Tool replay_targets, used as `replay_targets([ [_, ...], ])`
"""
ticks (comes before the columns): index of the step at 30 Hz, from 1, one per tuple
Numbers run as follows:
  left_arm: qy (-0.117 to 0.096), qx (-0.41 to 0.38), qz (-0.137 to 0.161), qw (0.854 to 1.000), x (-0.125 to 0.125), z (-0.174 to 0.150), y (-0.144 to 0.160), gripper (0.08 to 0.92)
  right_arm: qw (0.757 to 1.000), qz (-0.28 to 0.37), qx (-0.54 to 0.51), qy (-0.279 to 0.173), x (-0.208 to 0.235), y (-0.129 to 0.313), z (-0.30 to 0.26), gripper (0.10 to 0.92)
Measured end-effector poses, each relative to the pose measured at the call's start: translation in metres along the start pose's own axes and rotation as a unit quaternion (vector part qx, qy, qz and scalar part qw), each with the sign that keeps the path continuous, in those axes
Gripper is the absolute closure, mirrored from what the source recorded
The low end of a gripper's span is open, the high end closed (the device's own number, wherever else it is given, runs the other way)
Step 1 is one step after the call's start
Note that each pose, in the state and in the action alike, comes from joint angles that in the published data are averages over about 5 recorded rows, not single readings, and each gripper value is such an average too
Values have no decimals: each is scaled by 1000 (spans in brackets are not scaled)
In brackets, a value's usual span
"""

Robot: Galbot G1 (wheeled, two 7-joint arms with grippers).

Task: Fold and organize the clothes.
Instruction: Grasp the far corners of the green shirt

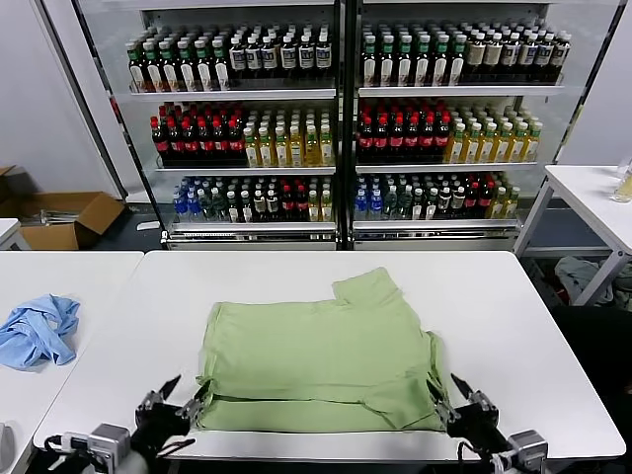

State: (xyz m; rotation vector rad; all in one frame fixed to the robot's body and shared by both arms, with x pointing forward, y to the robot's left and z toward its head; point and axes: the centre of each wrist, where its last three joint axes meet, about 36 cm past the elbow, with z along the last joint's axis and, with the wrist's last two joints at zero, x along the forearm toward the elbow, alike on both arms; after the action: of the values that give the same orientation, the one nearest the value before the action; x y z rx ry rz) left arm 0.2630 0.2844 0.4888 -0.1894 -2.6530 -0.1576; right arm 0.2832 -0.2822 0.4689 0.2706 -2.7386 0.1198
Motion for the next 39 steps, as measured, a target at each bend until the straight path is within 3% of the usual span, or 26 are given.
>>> replay_targets([
  [4,-17,-2,6,1000,-11,-10,8,269,1000,1,-8,-10,-32,-3,-10,212],
  [8,-23,-5,12,1000,-35,-13,19,190,1000,-2,-17,-17,-74,-3,-22,201],
  [25,-3,-2,14,1000,-162,-26,78,177,999,-6,-29,-15,-252,6,-82,200],
  [39,15,11,31,999,-227,-37,95,177,999,29,-38,20,-339,4,-89,200],
])
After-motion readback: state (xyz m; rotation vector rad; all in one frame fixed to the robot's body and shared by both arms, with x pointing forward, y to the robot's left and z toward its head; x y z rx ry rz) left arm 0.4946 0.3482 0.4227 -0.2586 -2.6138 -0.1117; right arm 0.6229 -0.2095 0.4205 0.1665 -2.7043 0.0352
